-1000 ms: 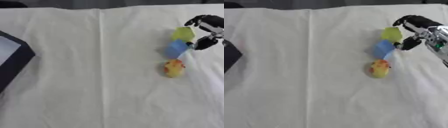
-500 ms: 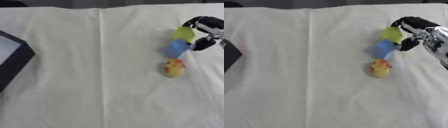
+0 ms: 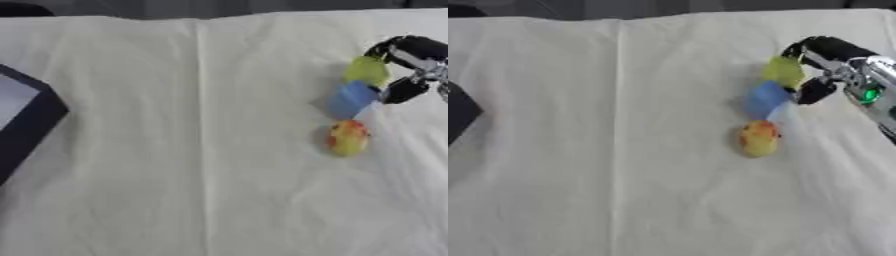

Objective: Pick up the objects with one hand, pass them to the other hand, and then place them into the box on the other side of the table.

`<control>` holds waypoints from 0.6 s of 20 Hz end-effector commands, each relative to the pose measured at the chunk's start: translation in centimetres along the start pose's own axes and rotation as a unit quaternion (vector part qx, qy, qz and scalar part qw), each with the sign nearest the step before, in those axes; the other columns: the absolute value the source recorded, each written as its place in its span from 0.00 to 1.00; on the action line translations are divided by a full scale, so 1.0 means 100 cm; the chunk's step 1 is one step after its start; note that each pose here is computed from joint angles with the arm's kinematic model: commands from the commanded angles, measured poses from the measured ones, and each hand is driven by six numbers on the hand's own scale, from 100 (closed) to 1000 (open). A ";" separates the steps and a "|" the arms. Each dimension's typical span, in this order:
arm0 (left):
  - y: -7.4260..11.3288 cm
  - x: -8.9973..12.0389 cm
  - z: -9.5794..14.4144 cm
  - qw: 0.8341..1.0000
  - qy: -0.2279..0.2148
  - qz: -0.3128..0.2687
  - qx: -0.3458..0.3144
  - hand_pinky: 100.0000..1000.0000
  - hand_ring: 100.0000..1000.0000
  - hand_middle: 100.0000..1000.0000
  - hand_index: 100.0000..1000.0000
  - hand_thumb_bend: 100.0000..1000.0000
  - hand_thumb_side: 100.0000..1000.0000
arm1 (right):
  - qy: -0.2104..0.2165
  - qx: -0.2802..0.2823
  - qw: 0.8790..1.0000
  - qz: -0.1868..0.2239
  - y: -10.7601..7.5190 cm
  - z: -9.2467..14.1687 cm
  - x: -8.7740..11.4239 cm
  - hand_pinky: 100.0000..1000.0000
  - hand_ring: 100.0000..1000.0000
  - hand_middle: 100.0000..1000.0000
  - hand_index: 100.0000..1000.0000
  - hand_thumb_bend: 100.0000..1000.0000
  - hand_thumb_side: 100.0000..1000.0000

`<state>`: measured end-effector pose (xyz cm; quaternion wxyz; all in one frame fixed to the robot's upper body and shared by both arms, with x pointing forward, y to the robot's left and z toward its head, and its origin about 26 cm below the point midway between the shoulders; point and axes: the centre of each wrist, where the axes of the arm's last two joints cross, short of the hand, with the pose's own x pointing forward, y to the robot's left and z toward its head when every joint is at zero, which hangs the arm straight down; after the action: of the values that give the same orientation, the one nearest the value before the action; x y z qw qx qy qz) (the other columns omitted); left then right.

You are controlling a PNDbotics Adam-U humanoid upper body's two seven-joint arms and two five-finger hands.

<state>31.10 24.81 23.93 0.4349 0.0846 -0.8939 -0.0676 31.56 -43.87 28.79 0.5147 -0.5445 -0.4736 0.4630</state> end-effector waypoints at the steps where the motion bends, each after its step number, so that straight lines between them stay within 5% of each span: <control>1: 0.004 0.007 -0.001 1.000 -0.012 -0.013 -0.004 0.79 0.64 0.55 0.68 0.00 0.77 | 0.000 -0.017 1.000 0.005 -0.012 0.003 -0.001 0.92 0.70 0.61 0.74 0.21 0.00; 12: 0.006 0.006 -0.001 1.000 -0.012 -0.015 -0.003 0.79 0.64 0.55 0.68 0.00 0.77 | -0.021 -0.078 0.996 -0.028 -0.015 0.007 0.003 0.83 0.55 0.48 0.62 0.15 0.00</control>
<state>31.08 24.85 23.79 0.4376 0.0851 -0.8925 -0.0684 31.29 -43.52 28.67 0.4936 -0.5450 -0.5236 0.4302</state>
